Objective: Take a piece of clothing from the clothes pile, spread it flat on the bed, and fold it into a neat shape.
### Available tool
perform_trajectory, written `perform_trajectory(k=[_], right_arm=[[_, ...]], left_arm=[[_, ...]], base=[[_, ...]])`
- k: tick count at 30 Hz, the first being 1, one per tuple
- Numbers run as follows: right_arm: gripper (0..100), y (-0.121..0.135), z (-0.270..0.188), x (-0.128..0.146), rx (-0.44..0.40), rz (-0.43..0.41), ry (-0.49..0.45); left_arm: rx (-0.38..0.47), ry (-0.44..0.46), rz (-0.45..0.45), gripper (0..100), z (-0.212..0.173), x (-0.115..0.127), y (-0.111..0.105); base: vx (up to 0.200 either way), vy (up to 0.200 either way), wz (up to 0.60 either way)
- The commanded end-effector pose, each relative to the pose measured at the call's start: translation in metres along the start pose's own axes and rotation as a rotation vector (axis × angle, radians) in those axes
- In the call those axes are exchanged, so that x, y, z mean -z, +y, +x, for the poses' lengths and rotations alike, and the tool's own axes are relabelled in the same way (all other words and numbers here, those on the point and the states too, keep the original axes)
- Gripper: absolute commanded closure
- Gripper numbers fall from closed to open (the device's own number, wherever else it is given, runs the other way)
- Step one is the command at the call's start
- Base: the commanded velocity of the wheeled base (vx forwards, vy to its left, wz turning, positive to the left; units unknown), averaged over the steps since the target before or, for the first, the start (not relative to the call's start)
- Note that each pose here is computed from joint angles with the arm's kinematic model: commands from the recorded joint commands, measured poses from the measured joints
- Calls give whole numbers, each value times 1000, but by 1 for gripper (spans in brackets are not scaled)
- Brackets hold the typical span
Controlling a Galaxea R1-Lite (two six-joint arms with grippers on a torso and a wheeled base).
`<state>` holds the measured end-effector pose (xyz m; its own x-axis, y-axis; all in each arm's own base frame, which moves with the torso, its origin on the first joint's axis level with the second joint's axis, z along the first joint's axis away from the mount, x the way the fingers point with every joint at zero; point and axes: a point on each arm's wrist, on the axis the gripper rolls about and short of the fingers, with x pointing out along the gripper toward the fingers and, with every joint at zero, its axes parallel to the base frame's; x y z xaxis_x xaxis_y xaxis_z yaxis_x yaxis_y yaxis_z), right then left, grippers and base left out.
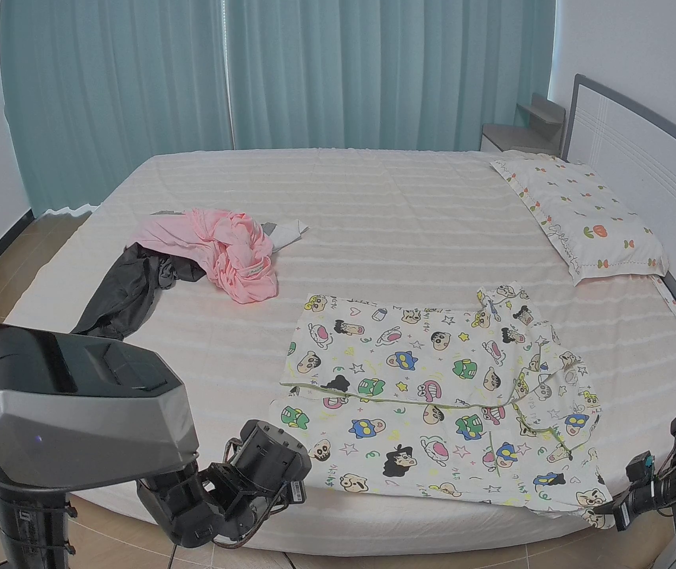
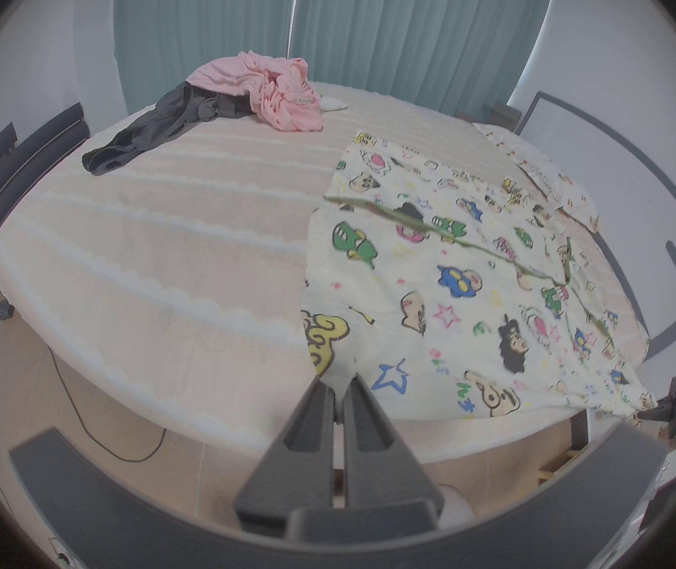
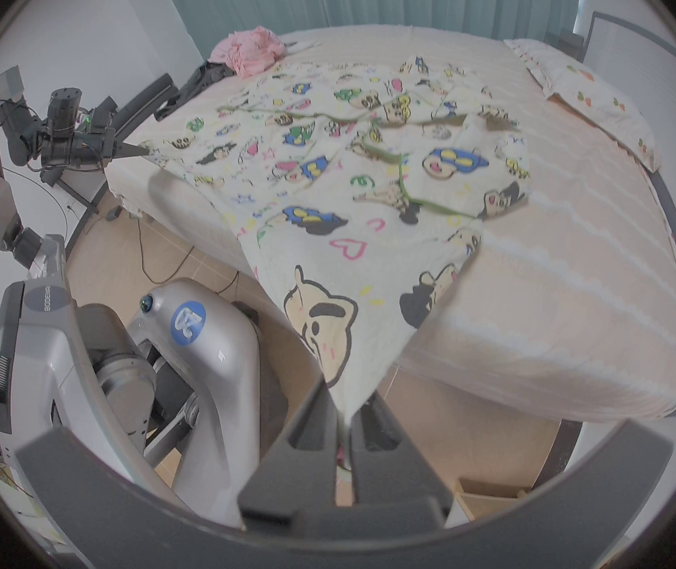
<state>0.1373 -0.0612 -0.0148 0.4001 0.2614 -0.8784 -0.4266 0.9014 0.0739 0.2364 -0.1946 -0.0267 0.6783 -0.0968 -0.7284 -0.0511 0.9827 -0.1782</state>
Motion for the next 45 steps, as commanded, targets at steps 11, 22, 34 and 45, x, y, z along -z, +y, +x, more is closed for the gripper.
perform_trajectory(k=[11,22,34,45], right_arm=[[100,-13,-6,-26,-15,51,-186],[100,-33,4,-60,-3,70,-250],[100,-52,13,-92,8,55,-256],[100,-70,16,-131,16,45,-230]], left_arm=[[4,-67,-55,100,9,-46,-13],[-29,-46,-62,100,24,-64,-23],[-75,-28,-85,100,51,-85,-27],[-75,-27,-86,100,70,-99,-42]], base=[[0,0,0],[0,0,0],[0,0,0],[0,0,0]])
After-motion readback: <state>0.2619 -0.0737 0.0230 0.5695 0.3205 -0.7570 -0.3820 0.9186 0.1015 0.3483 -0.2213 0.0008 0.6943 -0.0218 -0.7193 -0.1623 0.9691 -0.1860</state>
